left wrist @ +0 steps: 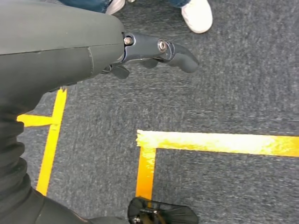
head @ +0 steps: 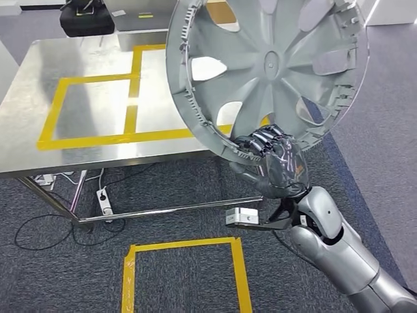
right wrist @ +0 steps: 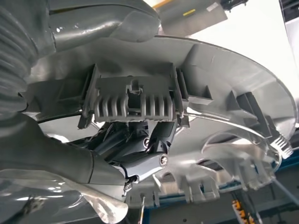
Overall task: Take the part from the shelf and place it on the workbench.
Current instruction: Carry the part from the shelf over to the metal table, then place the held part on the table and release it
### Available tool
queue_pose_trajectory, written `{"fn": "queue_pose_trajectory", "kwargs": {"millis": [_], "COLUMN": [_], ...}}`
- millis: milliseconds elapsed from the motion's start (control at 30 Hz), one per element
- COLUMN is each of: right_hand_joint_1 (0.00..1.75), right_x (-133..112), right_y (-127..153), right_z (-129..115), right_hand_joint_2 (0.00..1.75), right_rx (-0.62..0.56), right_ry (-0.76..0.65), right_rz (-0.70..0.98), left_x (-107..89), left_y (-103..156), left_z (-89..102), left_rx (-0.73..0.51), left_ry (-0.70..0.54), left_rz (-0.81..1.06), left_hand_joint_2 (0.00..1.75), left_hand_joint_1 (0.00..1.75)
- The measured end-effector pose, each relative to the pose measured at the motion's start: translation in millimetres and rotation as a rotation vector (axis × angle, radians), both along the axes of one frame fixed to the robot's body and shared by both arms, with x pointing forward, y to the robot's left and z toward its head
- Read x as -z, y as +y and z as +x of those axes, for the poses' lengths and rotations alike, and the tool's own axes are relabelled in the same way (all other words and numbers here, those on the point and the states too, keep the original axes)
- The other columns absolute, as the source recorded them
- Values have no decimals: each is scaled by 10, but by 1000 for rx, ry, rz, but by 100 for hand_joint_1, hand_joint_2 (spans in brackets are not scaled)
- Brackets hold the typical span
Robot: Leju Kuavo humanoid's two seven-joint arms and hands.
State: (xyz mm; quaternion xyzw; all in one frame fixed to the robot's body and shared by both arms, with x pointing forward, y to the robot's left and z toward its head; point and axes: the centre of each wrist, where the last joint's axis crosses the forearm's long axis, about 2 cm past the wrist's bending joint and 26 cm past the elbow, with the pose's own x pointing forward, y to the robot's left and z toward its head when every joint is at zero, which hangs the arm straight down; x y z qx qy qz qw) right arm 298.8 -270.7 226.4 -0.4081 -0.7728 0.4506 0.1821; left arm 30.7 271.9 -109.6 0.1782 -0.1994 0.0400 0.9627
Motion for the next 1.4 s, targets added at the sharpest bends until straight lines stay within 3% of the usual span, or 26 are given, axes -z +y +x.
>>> {"fn": "queue_pose_trajectory", "kwargs": {"millis": [733, 1033, 1400], "right_hand_joint_1": [175, 175, 175], "right_x": [42, 92, 190], "right_y": [-7, -4, 32], "right_z": [-64, -89, -99], "right_hand_joint_2": [175, 175, 175], "right_rx": [6, 6, -2], "right_ry": [11, 35, 91], "right_rz": [-7, -17, -47], "left_x": [-2, 5, -2], "left_y": [-38, -25, -44], "left_z": [12, -69, -13], "left_rx": [16, 18, 30], "left_ry": [-5, 14, 5], "left_rz": [-12, 2, 9], "left_hand_joint_2": [175, 175, 175], "left_hand_joint_1": [0, 0, 0]}}
